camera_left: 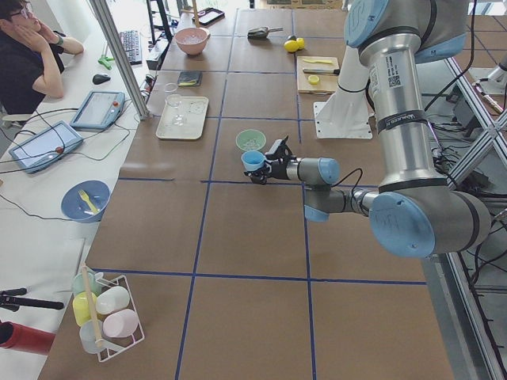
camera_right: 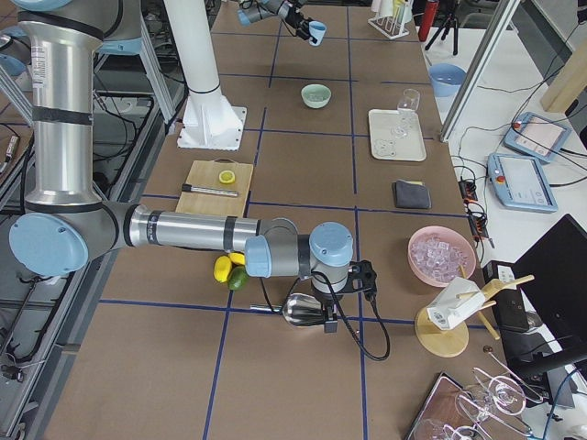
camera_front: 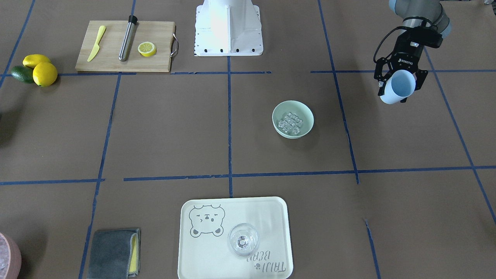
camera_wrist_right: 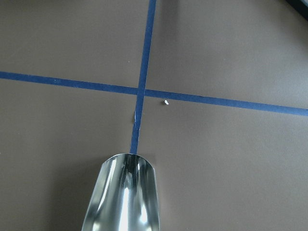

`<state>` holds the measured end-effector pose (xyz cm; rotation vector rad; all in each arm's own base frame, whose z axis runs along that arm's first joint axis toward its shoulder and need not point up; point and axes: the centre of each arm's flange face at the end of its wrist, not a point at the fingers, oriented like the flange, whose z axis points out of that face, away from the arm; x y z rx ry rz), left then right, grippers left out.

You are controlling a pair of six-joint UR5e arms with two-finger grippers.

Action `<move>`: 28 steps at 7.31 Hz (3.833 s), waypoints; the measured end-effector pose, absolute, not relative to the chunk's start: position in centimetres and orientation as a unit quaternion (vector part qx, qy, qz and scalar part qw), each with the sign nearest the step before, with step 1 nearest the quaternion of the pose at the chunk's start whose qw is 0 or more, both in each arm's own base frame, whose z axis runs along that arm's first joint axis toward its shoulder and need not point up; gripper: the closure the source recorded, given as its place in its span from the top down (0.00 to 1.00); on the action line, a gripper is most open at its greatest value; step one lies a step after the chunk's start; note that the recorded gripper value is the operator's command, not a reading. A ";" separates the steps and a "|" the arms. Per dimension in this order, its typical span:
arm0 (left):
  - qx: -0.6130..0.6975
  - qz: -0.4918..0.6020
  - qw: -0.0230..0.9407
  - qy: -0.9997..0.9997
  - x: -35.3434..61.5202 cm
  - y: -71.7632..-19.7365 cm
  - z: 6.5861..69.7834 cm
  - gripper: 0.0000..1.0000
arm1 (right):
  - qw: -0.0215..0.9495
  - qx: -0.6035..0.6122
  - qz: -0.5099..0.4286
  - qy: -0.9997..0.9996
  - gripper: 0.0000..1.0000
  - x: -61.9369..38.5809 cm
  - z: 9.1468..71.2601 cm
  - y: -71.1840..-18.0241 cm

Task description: Pour ice into bowl

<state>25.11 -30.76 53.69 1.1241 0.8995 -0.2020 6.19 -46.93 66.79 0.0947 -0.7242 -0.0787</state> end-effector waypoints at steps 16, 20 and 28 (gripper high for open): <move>0.521 -0.225 0.755 0.327 31.3 -33.2 65.5 0.80 | 0.933 0.048 -0.038 -0.354 1.00 6.2 66.5 -47.2; 0.527 -0.225 0.753 0.325 31.9 -32.2 65.8 1.00 | 0.933 0.049 -0.039 -0.354 1.00 6.2 66.5 -47.3; 0.580 -0.261 0.699 0.327 28.5 -34.1 59.2 1.00 | 0.933 0.052 -0.037 -0.353 1.00 6.4 66.3 -47.4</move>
